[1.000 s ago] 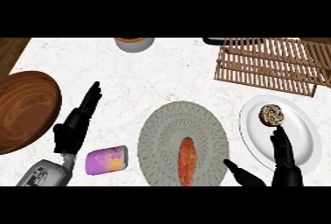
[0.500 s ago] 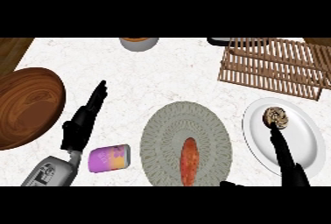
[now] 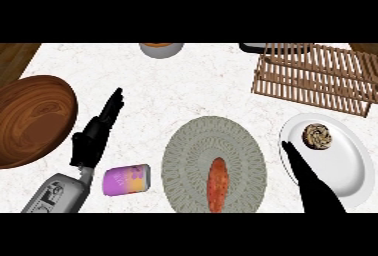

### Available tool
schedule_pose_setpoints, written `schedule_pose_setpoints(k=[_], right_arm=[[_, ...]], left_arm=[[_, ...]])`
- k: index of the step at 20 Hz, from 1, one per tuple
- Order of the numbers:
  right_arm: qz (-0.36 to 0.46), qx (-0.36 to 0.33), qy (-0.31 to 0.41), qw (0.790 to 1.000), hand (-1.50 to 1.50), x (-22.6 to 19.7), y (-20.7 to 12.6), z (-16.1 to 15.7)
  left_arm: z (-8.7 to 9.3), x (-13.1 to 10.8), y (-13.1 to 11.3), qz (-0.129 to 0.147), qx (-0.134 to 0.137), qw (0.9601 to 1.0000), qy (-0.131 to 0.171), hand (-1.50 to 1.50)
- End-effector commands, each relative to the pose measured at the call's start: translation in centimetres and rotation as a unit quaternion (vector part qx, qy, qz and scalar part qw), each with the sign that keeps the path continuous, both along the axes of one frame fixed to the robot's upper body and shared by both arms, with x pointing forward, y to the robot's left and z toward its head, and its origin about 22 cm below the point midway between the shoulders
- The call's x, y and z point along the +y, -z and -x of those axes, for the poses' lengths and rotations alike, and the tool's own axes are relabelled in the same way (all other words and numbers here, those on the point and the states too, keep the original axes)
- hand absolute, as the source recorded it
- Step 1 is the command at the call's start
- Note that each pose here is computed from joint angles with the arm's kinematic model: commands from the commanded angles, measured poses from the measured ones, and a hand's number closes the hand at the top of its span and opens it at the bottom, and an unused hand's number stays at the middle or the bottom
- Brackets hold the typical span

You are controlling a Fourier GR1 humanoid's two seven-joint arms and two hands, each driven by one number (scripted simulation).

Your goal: Pick the sweet potato from the placemat and place it in the tiered shelf

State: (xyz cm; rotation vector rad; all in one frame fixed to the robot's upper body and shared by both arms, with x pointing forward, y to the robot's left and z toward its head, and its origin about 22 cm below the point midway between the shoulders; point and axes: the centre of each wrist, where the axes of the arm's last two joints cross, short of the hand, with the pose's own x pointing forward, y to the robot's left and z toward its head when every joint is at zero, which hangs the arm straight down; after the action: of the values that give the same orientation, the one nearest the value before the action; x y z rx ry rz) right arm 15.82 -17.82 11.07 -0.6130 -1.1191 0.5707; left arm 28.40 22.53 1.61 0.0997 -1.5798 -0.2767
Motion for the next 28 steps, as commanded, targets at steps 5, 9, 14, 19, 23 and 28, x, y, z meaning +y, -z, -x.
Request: schedule_pose_setpoints(k=[5, 9, 14, 19, 23, 28], right_arm=[[0.049, 0.061, 0.005, 0.997, -1.5, 5.4, -2.4, -1.5], [0.044, 0.045, 0.006, 0.998, -1.5, 8.6, -2.0, -1.2], [0.066, 0.036, 0.016, 0.997, -1.5, 9.2, -1.6, -1.0], [0.056, 0.039, 0.024, 0.997, -1.5, 8.0, -3.7, -0.5], [0.054, 0.045, 0.025, 0.997, -1.5, 10.0, -1.4, -1.8], [0.058, 0.049, 0.038, 0.996, -1.5, 10.3, -2.0, -2.1]], left_arm=[[-0.6, -0.5, -0.7, 0.001, 0.0, 1.0, -0.002, 0.0], [0.4, -0.6, 0.3, 0.001, 0.004, 1.0, -0.001, 0.0], [-0.1, -1.4, -1.1, 0.001, 0.003, 1.0, -0.004, 0.0], [0.8, 0.3, 1.5, 0.001, 0.004, 0.9999, -0.016, 0.0], [0.1, 1.9, -1.1, -0.009, 0.008, 0.9999, -0.008, 0.0], [0.9, -0.6, 0.9, 0.006, 0.002, 0.9999, -0.011, 0.0]])
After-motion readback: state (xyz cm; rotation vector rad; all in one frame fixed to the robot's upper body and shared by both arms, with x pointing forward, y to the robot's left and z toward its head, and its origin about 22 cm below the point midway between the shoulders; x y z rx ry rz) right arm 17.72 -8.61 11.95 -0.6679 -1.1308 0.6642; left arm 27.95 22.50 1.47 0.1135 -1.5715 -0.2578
